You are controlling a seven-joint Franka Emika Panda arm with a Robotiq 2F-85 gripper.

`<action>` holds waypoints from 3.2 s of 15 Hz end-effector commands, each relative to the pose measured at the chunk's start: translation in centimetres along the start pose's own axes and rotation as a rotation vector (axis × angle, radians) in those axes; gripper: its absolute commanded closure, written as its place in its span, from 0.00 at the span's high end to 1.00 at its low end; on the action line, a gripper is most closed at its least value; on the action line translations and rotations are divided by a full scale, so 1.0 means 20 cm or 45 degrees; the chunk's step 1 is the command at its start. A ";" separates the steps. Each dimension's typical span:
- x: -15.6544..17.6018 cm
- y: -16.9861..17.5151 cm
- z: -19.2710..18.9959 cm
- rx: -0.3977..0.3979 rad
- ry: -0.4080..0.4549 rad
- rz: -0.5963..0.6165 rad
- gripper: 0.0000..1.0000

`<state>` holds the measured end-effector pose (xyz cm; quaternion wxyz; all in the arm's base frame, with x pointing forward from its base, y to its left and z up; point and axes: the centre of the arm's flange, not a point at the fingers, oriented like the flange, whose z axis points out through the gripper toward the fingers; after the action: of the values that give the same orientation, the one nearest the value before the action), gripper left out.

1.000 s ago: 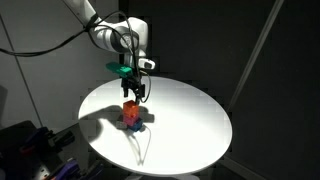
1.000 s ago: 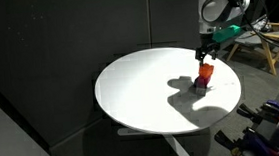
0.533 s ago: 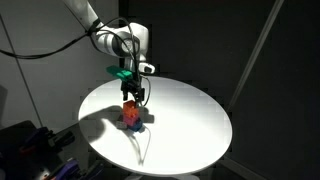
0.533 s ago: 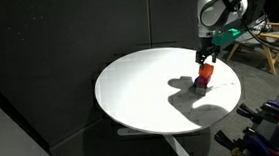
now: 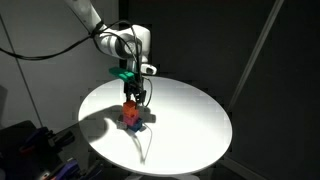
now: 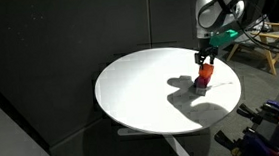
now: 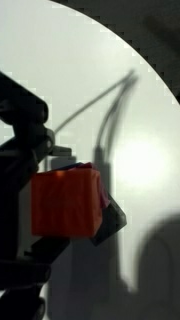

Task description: Put the orange block on the table

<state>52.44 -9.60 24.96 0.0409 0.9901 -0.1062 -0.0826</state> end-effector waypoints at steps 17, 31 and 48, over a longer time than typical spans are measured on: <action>-0.04 0.20 -0.43 -0.050 0.093 0.150 0.28; 0.07 0.60 -0.40 -0.016 0.115 0.280 0.28; 0.16 0.59 -0.18 -0.058 0.022 0.290 0.53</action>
<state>53.73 -21.64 29.14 0.0736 0.9710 -0.2159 -0.0712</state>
